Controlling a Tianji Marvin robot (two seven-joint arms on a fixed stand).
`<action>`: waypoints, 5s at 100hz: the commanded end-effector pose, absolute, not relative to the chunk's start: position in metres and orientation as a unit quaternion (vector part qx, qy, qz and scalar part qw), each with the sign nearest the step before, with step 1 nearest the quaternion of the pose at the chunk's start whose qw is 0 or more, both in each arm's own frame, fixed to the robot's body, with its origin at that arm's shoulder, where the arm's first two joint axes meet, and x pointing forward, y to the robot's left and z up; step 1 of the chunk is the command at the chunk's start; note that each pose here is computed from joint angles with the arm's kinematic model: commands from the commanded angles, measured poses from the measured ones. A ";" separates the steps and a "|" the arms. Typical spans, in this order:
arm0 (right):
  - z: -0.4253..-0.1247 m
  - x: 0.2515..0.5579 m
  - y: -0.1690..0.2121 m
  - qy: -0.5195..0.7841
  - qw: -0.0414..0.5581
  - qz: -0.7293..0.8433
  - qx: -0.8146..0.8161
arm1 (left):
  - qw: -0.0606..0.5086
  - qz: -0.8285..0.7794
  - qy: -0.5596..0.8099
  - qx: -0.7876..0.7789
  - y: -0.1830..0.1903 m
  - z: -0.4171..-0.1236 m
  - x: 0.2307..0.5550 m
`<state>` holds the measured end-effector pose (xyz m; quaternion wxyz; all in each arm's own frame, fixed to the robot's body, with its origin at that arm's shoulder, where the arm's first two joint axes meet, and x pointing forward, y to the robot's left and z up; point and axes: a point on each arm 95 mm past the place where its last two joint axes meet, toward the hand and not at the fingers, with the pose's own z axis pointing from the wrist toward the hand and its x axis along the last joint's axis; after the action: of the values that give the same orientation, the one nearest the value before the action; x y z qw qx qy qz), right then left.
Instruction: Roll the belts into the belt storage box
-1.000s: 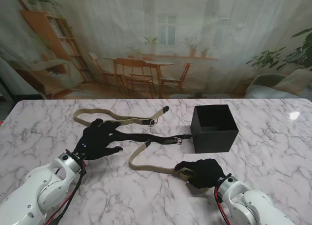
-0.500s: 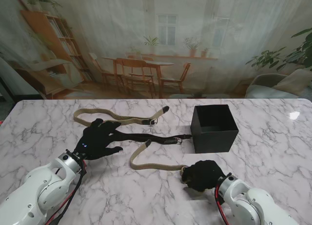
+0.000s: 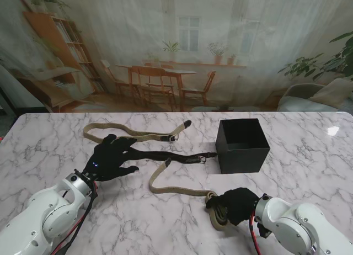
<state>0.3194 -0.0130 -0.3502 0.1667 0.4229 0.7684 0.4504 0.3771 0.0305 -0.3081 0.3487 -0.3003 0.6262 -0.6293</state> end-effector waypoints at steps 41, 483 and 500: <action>-0.370 0.319 -0.007 0.777 0.226 0.454 0.373 | 0.347 -0.625 0.631 -0.302 0.030 -0.310 0.377; -0.383 0.315 -0.002 0.738 0.178 0.517 0.395 | 0.342 -0.631 0.628 -0.300 0.028 -0.313 0.380; -0.380 0.314 -0.002 0.760 0.188 0.498 0.372 | 0.343 -0.631 0.628 -0.301 0.028 -0.313 0.380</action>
<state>0.3205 0.0014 -0.3694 0.1919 0.3697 0.7499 0.5140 0.3801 0.0286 -0.3101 0.3470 -0.2971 0.6236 -0.6344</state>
